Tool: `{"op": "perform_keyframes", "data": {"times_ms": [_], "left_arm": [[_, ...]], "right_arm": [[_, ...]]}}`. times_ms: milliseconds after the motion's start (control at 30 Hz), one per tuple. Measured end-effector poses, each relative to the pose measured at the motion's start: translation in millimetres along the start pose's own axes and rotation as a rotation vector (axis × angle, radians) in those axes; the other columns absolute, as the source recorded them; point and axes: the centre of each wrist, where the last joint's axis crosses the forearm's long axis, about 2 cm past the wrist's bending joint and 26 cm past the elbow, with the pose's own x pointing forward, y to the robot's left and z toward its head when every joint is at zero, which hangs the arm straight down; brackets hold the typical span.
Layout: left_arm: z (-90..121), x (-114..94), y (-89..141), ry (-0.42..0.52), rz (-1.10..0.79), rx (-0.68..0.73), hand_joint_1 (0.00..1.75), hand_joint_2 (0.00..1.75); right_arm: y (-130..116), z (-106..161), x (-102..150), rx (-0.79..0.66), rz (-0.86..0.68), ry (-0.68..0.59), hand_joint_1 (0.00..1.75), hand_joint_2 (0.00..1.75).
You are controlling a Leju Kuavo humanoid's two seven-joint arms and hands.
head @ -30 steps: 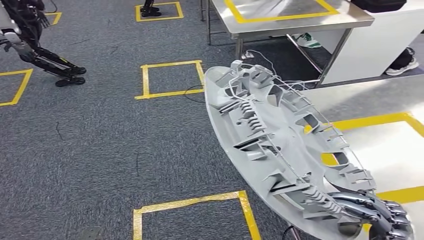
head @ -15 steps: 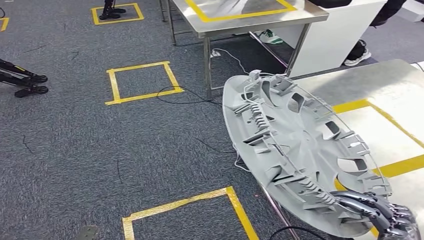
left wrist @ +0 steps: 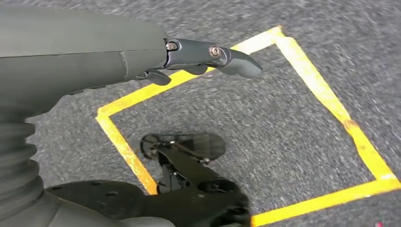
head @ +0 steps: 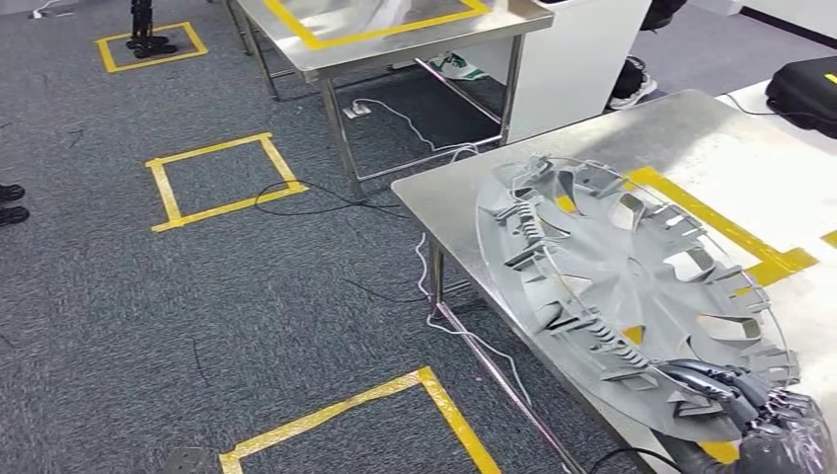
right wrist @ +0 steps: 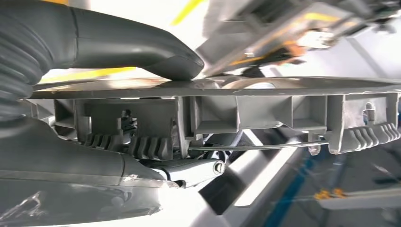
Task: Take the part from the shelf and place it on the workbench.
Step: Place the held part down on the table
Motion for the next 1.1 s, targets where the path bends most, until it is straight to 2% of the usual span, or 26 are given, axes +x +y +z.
{"op": "perform_keyframes", "data": {"times_ms": [367, 533, 767, 1100], "left_arm": [[-1.7, 2.3, 3.8, -0.011, -0.01, -0.007, 0.0, 1.75], [-1.7, 1.8, 5.0, -0.037, -0.006, -0.027, 0.0, 1.75], [-3.1, 3.9, 7.7, -0.063, -0.012, -0.044, 0.0, 1.75], [-3.8, 5.1, 7.7, -0.095, -0.002, -0.087, 0.0, 1.75]], "right_arm": [[6.8, 9.0, -35.0, 0.166, 0.061, 0.128, 1.75, 1.75], [10.0, 17.9, -61.1, 0.31, 0.111, 0.236, 1.75, 1.75], [9.9, 20.5, -92.4, 0.389, 0.178, 0.318, 1.75, 1.75], [24.8, 23.7, -161.9, 0.569, 0.266, 0.458, 1.75, 1.75]]}}
